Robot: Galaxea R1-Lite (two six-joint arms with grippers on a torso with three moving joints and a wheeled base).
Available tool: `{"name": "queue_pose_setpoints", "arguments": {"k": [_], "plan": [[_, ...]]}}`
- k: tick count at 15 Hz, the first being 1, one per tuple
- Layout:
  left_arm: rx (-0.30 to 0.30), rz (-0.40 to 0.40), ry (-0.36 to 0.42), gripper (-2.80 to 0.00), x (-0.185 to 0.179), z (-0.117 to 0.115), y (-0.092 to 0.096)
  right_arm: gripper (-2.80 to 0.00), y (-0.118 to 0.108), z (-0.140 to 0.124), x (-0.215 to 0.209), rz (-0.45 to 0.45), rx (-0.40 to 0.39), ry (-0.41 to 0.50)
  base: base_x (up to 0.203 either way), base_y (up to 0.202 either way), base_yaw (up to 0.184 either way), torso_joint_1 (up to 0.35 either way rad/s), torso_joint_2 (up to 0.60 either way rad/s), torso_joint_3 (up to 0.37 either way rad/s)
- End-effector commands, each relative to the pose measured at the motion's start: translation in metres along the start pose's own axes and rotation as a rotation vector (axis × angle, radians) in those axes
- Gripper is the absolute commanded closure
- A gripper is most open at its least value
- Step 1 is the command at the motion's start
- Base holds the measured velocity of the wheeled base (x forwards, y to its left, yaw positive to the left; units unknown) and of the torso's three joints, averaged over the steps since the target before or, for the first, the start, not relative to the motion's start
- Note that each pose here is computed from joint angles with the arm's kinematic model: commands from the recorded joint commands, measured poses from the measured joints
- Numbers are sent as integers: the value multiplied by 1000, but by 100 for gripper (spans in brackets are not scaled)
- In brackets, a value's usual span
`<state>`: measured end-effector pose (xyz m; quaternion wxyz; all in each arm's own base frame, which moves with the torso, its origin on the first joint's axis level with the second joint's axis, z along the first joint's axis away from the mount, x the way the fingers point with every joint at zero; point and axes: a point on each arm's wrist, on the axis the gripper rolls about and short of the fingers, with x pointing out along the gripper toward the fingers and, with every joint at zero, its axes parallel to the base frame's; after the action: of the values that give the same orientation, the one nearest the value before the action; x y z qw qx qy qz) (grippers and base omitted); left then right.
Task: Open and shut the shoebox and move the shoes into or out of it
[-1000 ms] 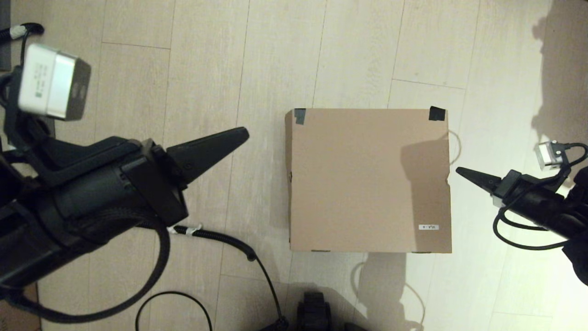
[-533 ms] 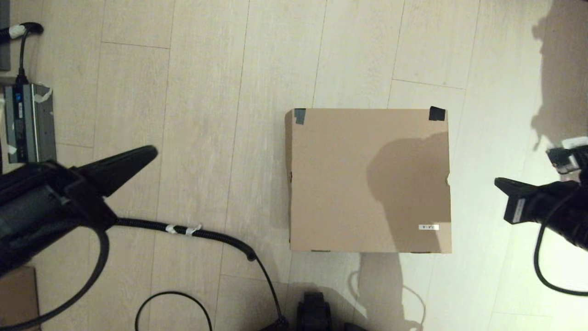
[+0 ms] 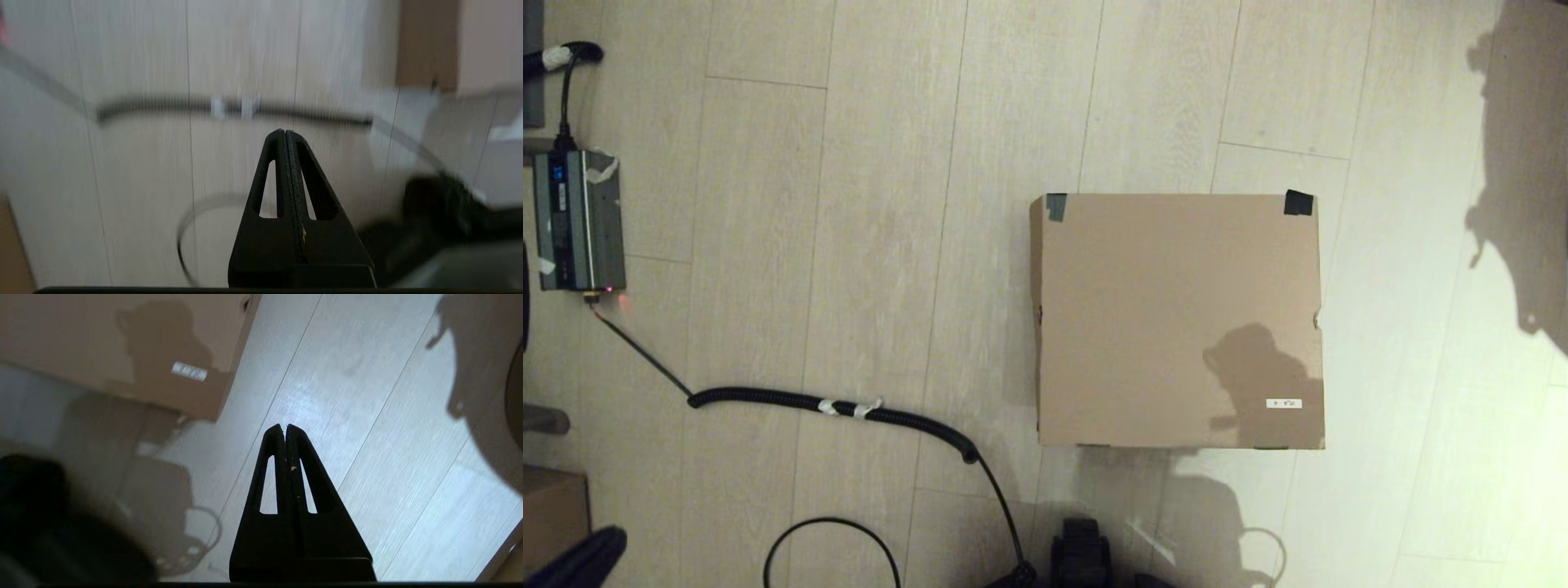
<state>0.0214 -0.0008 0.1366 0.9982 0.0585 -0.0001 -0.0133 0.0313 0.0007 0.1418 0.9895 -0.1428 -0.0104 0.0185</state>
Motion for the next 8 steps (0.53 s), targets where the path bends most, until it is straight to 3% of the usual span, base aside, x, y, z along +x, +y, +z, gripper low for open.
{"name": "queue_pose_setpoints", "arguments": {"k": [1, 3, 4, 6, 8], "plan": [[-29, 33, 23, 0, -20, -25, -6, 0, 11, -27, -42, 2, 19, -27, 0, 0, 0, 0, 0, 0], [-101, 36, 266, 0, -23, -47, -9, 0, 21, -59, -63, 65, 102, 190, 0, 0, 0, 0, 0, 0], [-108, 9, 303, 0, -23, -49, -9, 0, 23, -64, -68, 76, 132, 235, 0, 0, 0, 0, 0, 0], [-90, -112, 277, 0, -24, -48, -9, 0, 21, -61, -69, 64, 148, 230, 0, 0, 0, 0, 0, 0], [-80, -159, 215, 0, -29, -47, -9, 0, 21, -60, -66, 51, 106, 178, 0, 0, 0, 0, 0, 0]]}}
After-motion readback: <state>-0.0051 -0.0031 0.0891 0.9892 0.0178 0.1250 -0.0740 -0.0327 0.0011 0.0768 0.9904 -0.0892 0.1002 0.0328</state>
